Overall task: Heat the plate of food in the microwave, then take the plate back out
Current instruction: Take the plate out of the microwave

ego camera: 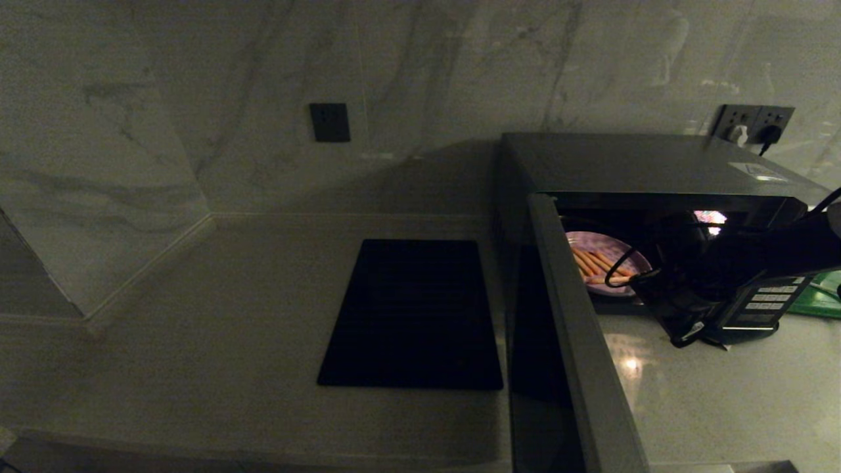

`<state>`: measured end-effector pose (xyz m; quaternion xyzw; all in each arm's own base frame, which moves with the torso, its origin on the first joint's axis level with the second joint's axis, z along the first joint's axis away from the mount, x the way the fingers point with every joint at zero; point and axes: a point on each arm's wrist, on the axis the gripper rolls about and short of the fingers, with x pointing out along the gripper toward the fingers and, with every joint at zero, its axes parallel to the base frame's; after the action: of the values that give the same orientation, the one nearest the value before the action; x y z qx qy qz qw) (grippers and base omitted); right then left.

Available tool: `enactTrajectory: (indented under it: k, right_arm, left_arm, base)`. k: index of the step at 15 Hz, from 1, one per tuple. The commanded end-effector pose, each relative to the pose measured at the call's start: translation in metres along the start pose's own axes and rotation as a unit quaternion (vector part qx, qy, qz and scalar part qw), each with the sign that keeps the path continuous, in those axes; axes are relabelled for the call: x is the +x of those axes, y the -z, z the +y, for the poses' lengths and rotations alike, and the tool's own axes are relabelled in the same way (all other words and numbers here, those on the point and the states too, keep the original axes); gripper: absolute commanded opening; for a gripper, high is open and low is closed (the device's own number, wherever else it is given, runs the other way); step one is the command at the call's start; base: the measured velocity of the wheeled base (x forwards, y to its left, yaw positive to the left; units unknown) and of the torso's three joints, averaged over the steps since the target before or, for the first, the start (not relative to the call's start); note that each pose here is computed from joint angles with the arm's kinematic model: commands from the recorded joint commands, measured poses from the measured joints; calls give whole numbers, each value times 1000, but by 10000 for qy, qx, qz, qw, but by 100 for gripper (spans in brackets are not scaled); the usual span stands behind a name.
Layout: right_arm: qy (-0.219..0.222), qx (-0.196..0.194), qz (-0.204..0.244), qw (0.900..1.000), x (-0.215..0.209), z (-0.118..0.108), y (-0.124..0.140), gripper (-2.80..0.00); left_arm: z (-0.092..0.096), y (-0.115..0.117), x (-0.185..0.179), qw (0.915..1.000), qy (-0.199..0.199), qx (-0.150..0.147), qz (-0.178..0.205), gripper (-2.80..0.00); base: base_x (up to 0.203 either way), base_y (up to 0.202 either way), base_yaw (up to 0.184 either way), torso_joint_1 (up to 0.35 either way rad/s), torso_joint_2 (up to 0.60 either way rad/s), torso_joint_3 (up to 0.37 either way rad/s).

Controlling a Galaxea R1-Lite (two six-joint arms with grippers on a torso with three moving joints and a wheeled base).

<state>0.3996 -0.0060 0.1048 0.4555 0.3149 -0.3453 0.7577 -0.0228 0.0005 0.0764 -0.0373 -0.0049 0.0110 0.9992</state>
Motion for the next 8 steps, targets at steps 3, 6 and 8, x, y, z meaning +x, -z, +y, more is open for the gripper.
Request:
enactTrajectory:
  k: [3, 6, 8]
  right_arm:
    - [-20, 32, -7, 10000, 0, 1, 0, 0]
    - [-59, 29, -22, 10000, -2, 3, -1, 0]
    - [-97, 36, -20, 9999, -4, 3, -2, 0]
  left_arm:
    - [0, 0, 0, 10000, -4, -3, 4, -280]
    - [0, 0, 0, 10000, -3, -3, -1, -280]
    - [0, 0, 0, 10000, -4, -3, 7, -280]
  base:
    - [0, 0, 0, 0, 0, 0]
    - [0, 0, 0, 0, 0, 0]
    - [0, 0, 0, 0, 0, 0]
